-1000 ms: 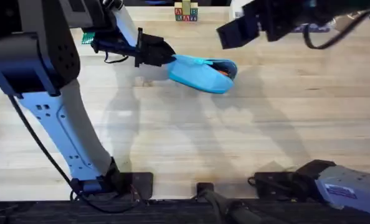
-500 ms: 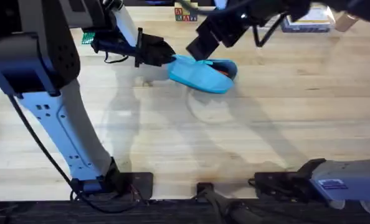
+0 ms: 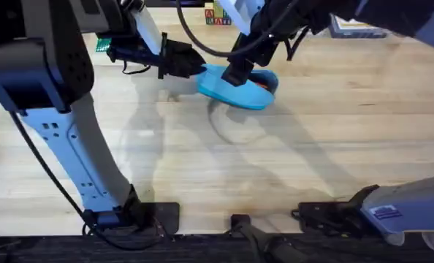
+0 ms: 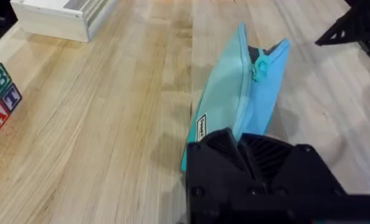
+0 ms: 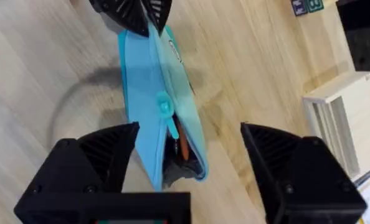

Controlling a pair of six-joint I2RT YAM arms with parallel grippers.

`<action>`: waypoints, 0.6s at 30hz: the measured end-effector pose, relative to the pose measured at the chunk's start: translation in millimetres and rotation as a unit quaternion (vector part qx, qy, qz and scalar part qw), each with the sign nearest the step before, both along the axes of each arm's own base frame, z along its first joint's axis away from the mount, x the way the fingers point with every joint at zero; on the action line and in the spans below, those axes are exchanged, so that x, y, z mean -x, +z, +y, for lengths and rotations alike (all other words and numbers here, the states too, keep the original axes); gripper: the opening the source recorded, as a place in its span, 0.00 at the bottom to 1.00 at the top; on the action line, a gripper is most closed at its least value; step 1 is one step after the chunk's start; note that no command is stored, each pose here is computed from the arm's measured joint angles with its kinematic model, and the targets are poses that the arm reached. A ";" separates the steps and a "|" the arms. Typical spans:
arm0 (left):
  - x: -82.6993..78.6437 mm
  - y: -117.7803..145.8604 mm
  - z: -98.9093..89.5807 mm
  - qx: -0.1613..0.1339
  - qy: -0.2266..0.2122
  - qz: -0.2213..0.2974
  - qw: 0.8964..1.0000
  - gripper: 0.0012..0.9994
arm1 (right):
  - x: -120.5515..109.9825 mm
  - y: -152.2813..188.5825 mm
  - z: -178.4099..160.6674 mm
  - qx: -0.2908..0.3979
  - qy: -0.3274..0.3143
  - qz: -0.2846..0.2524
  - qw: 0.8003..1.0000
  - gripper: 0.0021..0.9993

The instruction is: Unzip the bag, pick up the pens from the table one at a time and place them inside, then zip the bag closed.

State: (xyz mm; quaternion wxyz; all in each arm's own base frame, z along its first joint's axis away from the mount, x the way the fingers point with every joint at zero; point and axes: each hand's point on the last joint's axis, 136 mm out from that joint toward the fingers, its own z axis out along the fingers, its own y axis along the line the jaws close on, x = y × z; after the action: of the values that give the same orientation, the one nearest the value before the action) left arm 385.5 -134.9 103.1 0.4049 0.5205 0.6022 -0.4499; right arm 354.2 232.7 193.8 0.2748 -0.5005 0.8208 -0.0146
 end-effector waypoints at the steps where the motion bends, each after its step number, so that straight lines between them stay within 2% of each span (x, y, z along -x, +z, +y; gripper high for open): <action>1: 0.0 0.0 0.0 0.000 0.000 0.000 1.000 0.04 | -0.1 -0.9 0.1 0.002 0.003 0.000 1.000 1.00; 6: 0.0 0.0 0.0 0.000 0.000 0.000 1.000 0.04 | 2.9 -3.4 -1.8 0.012 0.013 0.005 1.000 1.00; 11: 0.0 0.0 0.0 0.000 0.000 0.000 1.000 0.04 | 19.6 -14.0 -3.3 0.025 0.045 0.042 0.998 1.00; 18: 0.0 0.0 0.0 0.000 0.000 0.000 1.000 0.04 | 23.8 -29.7 2.2 0.030 0.069 0.068 0.995 1.00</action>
State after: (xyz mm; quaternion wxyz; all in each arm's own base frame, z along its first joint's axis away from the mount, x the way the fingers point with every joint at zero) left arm 385.5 -134.9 103.1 0.4049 0.5205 0.6022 -0.4499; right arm 330.5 234.9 164.1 0.2037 -0.5642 0.8000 0.0138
